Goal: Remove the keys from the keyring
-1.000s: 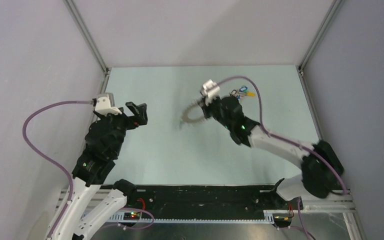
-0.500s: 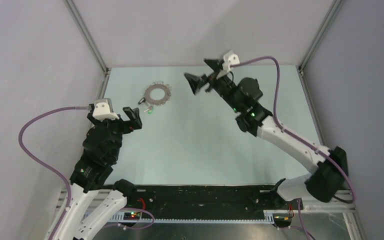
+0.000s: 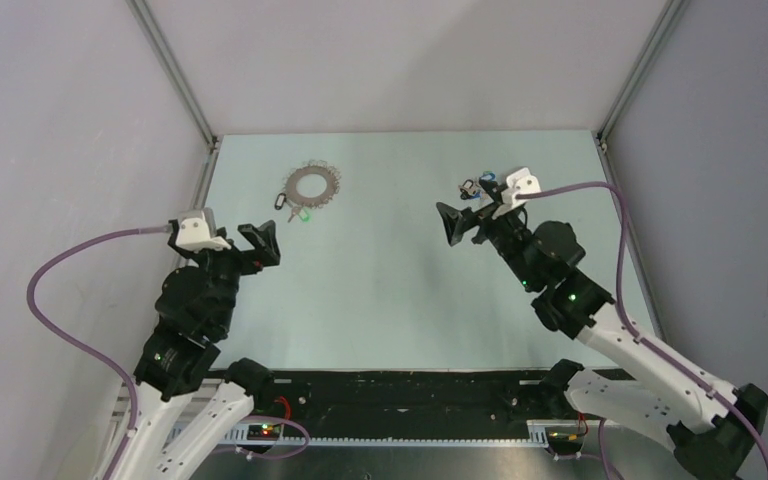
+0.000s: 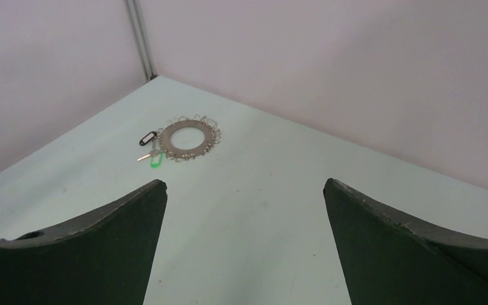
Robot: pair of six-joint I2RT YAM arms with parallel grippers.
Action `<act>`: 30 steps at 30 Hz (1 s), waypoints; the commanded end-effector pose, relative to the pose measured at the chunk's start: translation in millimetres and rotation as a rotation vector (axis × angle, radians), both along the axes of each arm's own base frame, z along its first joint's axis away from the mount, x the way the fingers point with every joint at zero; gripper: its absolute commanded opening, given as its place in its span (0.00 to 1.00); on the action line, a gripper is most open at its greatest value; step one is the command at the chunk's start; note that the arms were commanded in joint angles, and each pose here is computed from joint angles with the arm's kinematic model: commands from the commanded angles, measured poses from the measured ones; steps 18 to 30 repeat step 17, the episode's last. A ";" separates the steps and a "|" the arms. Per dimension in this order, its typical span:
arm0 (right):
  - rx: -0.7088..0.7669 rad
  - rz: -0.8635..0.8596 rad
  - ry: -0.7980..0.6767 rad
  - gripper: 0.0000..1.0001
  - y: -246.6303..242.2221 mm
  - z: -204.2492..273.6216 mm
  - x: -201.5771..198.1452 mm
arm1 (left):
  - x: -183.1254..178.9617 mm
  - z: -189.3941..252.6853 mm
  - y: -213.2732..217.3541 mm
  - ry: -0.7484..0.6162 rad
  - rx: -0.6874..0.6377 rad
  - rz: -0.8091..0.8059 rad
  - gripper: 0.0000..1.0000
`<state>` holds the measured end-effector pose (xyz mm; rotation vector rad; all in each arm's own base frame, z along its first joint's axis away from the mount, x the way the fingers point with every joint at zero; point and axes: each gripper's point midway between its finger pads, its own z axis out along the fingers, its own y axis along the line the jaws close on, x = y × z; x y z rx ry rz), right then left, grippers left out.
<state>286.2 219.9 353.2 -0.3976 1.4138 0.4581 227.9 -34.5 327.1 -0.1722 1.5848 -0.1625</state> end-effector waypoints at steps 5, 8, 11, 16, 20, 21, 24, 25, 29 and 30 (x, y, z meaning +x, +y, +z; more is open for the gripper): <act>-0.053 -0.059 0.021 0.99 -25.6 -21.7 -11.1 | -1.0 7.5 1.3 -0.042 0.030 -0.009 1.00; -0.052 -0.059 0.023 0.99 -28.5 -23.0 -14.2 | -0.7 6.4 0.4 -0.041 0.031 -0.013 1.00; -0.044 -0.050 0.019 0.99 -28.8 -20.5 -17.0 | 0.8 4.2 2.0 -0.034 0.030 0.001 1.00; -0.055 -0.050 0.009 0.99 -30.0 -19.2 -17.8 | 0.3 3.6 5.3 -0.035 0.025 0.019 1.00; -0.055 -0.052 0.009 0.99 -30.2 -19.3 -17.5 | -0.2 4.2 3.2 -0.038 0.024 0.006 1.00; -0.055 -0.052 0.009 0.99 -30.2 -19.3 -17.5 | -0.2 4.2 3.2 -0.038 0.024 0.006 1.00; -0.055 -0.052 0.009 0.99 -30.2 -19.3 -17.5 | -0.2 4.2 3.2 -0.038 0.024 0.006 1.00; -0.055 -0.052 0.009 0.99 -30.2 -19.3 -17.5 | -0.2 4.2 3.2 -0.038 0.024 0.006 1.00; -0.055 -0.052 0.009 0.99 -30.2 -19.3 -17.5 | -0.2 4.2 3.2 -0.038 0.024 0.006 1.00; -0.055 -0.052 0.009 0.99 -30.2 -19.3 -17.5 | -0.2 4.2 3.2 -0.038 0.024 0.006 1.00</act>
